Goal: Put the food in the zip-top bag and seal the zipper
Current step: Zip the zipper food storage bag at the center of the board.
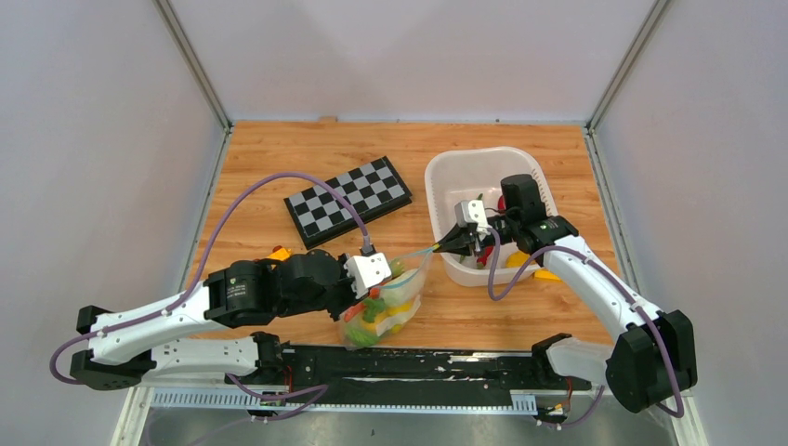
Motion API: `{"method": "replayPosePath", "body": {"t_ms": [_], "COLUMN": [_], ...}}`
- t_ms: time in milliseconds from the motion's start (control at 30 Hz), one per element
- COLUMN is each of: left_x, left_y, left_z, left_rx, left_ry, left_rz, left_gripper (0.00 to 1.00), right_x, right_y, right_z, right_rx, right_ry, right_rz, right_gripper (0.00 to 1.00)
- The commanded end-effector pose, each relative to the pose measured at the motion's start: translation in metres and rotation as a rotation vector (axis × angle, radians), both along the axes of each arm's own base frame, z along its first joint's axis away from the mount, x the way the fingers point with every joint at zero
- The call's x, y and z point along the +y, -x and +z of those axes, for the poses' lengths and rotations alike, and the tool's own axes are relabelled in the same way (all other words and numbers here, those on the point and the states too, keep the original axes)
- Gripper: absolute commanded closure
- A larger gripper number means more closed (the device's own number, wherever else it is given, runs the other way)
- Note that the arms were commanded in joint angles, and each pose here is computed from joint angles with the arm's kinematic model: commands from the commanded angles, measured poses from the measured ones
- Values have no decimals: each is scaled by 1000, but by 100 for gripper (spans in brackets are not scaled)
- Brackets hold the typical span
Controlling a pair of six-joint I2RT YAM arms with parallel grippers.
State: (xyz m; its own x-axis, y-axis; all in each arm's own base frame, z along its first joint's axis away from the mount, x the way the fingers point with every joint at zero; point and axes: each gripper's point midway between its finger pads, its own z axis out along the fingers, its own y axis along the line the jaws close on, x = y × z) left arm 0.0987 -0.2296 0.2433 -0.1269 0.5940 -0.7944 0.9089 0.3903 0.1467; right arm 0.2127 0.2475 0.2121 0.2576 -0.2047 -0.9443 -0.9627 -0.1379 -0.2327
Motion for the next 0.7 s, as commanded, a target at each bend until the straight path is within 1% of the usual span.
{"method": "replayPosePath", "body": {"t_ms": [0,100,133,500,533,567,633,667], "left_x": [-5,-5,-5,3,3,3,4,4], "left_y": [-1,-1,-1,-7,-8,-10,-13,-15], "left_z": [19,17,17,23,24,24,26,28], "left_rx": [-18,-18,-18,-30,-32,-36,-44,-50], "left_ry": [78,73,73,119,123,124,127,132], "left_rz": [2,4,7,65,72,86,107,116], "left_gripper": [100,100,100,99,95,84,61,43], "right_x": [0,0,0,-4,-4,-5,-5,-6], "right_y": [4,4,5,13,13,13,10,10], "right_z": [8,6,6,21,22,22,24,24], "right_rx": [-42,-30,-31,-48,-46,-41,-19,-6], "right_ry": [-33,-29,-29,-60,-60,-57,-49,-46], "right_rz": [28,28,29,23,19,11,-17,-27], "right_gripper": [97,98,100,100,100,100,100,100]}}
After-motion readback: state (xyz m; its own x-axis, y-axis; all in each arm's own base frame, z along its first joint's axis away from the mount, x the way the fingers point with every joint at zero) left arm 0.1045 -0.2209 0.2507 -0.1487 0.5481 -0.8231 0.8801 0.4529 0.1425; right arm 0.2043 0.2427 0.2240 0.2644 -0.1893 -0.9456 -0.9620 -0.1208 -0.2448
